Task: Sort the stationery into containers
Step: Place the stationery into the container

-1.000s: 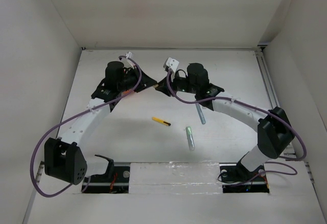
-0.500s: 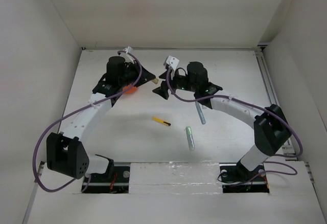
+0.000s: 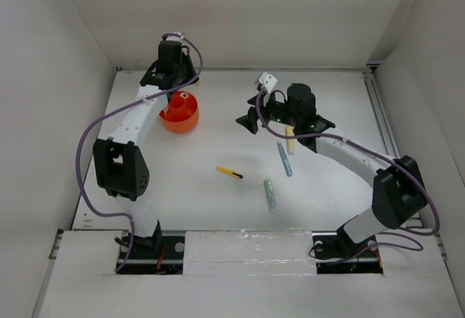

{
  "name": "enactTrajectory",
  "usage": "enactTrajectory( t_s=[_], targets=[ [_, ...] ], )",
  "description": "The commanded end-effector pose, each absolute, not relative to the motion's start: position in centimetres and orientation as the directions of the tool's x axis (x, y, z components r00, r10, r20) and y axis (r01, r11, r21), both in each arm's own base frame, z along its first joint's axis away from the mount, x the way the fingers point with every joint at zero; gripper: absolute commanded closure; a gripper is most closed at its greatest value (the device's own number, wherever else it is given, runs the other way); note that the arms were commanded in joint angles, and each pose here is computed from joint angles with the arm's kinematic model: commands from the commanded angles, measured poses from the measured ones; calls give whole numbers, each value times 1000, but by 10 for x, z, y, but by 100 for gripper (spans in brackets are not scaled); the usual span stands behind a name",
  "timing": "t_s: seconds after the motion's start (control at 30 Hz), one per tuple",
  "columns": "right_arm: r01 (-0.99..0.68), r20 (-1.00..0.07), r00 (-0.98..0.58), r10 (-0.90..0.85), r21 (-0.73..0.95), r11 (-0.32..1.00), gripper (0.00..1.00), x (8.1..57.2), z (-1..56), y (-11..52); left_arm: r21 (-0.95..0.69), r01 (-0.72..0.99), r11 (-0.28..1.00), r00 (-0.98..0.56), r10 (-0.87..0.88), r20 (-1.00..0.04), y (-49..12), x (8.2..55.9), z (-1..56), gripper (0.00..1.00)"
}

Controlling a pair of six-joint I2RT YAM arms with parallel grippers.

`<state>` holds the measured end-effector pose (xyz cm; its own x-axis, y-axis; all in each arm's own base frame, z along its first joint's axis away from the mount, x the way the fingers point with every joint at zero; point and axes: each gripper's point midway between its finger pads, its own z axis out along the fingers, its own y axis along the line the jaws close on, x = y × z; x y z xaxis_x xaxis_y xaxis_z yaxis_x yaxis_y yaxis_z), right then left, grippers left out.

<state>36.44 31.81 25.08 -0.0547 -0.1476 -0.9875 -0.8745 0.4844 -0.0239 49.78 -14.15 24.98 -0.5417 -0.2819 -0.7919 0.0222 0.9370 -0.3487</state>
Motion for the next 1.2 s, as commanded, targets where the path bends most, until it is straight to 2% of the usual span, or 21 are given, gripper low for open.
enactTrajectory(
  t_s=[0.0,0.53,0.87,1.0,1.03,1.17],
  targets=[
    [-880,-992,15,-123,-72,469,15,358,275,319,-190,49,981,-600,-123,-791,-130,498,230,100],
    [-903,-990,20,-137,-77,423,14,351,271,325,-18,-79,997,-680,-67,-730,-96,494,169,100],
    [-902,-991,28,-133,-82,423,14,350,275,325,-35,-86,996,-717,-86,-692,-101,493,148,100],
    [-907,-990,30,-141,-86,413,14,348,271,328,-50,-77,996,-705,-89,-703,-103,495,156,85],
    [-907,-990,30,-141,-86,413,14,348,271,328,-50,-77,996,-705,-89,-703,-103,495,156,79],
    [-907,-990,30,-141,-86,413,14,348,271,328,-98,-51,994,-682,-106,-723,-111,493,176,66]
  ],
)
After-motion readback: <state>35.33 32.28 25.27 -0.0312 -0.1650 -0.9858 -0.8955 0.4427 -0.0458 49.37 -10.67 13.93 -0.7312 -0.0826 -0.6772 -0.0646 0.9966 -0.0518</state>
